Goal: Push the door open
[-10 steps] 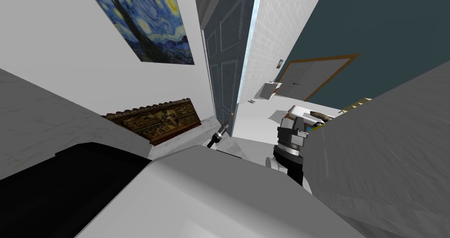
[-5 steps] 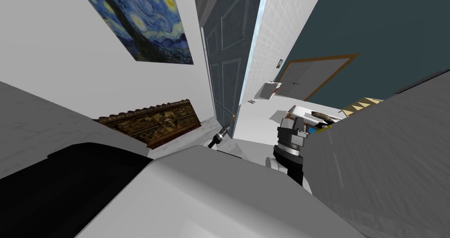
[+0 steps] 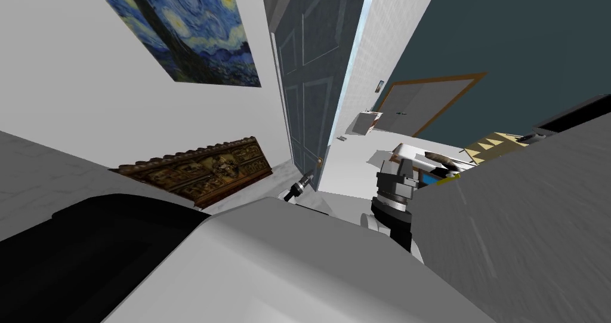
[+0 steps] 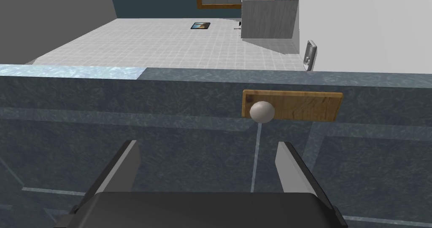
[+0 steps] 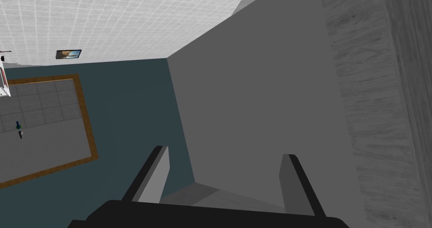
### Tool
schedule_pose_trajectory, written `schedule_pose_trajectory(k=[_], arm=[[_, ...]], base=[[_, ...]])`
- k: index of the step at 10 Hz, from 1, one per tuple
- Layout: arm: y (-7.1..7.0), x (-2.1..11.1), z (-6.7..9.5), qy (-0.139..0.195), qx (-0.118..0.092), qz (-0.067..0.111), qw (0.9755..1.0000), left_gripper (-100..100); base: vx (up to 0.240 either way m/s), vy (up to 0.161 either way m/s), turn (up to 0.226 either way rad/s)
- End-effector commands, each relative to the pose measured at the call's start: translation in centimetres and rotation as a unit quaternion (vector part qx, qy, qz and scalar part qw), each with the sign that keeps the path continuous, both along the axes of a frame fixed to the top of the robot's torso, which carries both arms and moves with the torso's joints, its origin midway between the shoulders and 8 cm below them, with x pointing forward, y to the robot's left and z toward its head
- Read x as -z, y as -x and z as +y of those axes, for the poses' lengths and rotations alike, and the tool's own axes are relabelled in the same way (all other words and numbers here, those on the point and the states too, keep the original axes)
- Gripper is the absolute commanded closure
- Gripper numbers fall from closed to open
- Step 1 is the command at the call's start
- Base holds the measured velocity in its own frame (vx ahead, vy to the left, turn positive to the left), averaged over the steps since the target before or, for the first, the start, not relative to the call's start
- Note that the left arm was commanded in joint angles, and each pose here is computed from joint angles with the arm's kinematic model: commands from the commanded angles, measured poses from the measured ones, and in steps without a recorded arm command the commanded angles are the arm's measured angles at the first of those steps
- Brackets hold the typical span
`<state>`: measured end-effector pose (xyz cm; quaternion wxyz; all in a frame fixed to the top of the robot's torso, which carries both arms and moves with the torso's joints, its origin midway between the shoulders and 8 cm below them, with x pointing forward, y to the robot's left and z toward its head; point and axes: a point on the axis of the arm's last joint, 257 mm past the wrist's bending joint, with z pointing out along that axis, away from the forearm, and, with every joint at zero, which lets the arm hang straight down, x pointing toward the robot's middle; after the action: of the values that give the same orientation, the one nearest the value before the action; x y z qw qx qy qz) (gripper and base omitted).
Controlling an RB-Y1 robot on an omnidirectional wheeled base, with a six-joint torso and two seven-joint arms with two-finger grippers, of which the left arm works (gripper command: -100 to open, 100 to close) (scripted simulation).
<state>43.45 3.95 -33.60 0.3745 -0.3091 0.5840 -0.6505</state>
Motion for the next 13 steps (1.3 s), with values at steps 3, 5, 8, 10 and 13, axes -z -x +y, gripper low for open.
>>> schedule_pose_trajectory(k=[3, 5, 8, 10, 13], arm=[[0.5, 2.0, -1.0, -0.007, 0.020, 0.021, 0.9995, -100], [0.8, 3.0, -1.5, -0.011, 0.030, 0.032, 0.9990, -100], [1.1, 3.9, -1.9, -0.015, 0.039, 0.042, 0.9982, -100], [1.4, 4.7, -2.3, -0.018, 0.048, 0.052, 0.9973, -100], [1.6, 5.1, -2.2, -0.020, 0.049, 0.056, 0.9970, -100]], base=[[0.107, 0.081, -0.026], [0.101, 0.071, -0.014], [0.097, 0.075, -0.022], [0.079, 0.042, -0.013], [0.089, 0.021, -0.020]])
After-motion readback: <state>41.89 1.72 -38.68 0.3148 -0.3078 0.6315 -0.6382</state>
